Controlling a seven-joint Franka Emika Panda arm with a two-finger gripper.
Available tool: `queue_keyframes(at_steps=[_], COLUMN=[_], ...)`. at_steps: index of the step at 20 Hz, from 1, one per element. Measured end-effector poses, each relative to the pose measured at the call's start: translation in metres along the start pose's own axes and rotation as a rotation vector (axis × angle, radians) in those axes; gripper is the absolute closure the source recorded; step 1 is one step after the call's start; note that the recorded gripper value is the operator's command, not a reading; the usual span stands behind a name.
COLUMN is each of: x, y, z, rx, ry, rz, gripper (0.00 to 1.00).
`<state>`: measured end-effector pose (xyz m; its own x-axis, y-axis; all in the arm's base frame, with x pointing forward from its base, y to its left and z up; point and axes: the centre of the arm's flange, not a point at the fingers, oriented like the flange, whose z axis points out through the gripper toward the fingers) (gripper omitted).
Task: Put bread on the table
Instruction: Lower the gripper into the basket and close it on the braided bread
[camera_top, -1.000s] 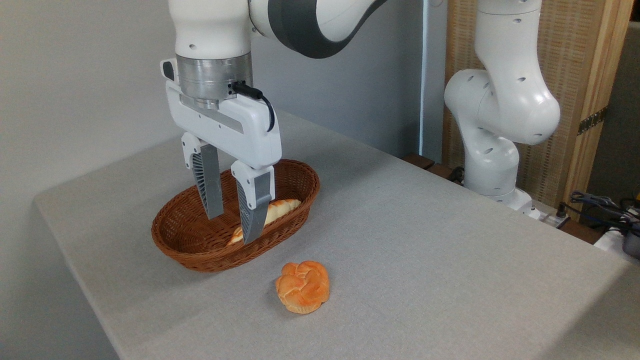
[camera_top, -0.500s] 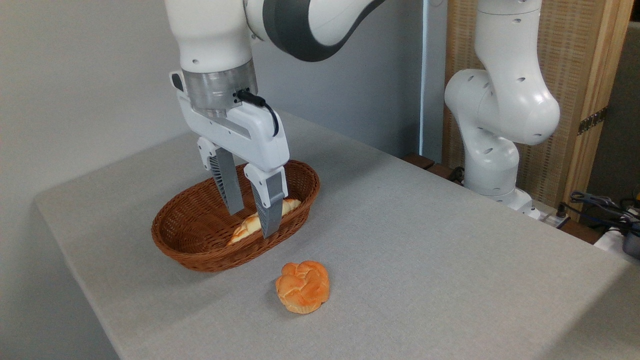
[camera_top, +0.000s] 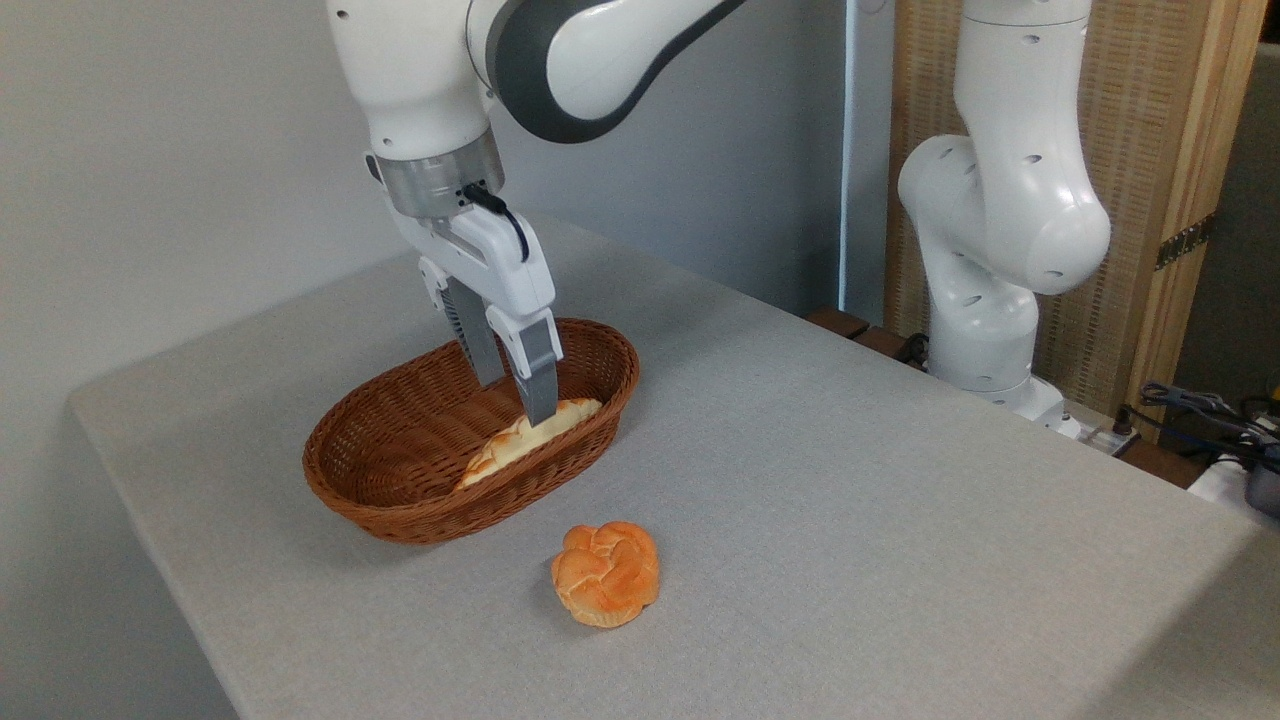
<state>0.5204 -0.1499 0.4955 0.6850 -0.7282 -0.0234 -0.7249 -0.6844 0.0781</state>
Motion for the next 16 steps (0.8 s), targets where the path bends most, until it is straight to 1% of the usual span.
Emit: queue_keyframes(at_steps=[2,7,12,16], x=[0.003,0.002,0.003,0.010], y=[0.006,0.010,0.013,0.011], z=[0.002,0.015,0.022,0.037], rx=[-0.001,-0.015,-0.020,-0.022], ry=[-0.004,-0.028,-0.039,-0.048], rz=[0.000,0.006,0.012,0.015], gripper=[0.00,0.00,0.00,0.00])
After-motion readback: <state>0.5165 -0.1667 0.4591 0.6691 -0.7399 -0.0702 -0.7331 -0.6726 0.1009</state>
